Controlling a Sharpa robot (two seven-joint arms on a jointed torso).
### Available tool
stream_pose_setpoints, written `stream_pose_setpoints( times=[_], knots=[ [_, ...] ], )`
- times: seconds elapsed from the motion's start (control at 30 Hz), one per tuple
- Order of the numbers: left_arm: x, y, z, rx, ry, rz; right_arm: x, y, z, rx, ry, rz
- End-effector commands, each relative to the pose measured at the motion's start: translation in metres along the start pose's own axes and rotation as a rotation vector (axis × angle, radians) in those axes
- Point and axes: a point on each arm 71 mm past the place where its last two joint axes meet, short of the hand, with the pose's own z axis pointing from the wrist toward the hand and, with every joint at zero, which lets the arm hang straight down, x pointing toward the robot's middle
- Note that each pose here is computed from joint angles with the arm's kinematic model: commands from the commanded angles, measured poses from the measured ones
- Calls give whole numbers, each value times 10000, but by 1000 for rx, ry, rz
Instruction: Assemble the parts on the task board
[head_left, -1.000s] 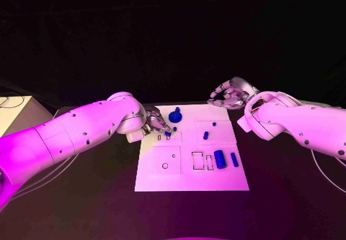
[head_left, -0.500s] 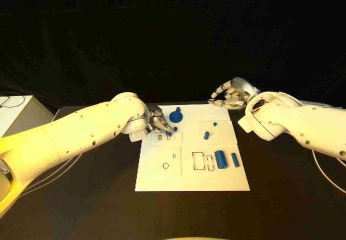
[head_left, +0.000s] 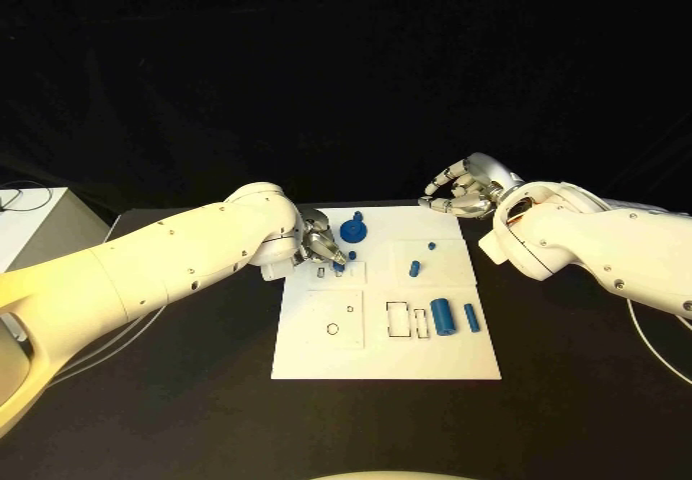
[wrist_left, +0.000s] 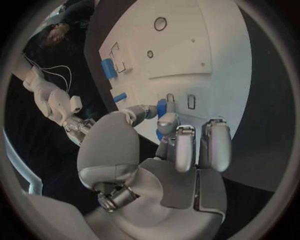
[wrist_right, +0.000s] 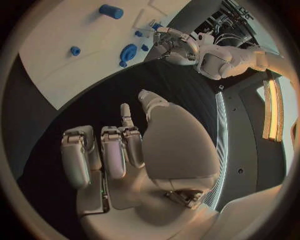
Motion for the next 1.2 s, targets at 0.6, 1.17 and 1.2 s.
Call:
stream_pose_setpoints(
  times=[0.6,1.17,1.2],
  knots=[
    [39,19,31,-24,34,68,21,8,7,3,15,15],
    [74,27,63,-29,21,61,-5,6,12,-11,-4,16],
    [74,28,63,-29,20,61,-6,5,11,-10,-5,15]
  ],
)
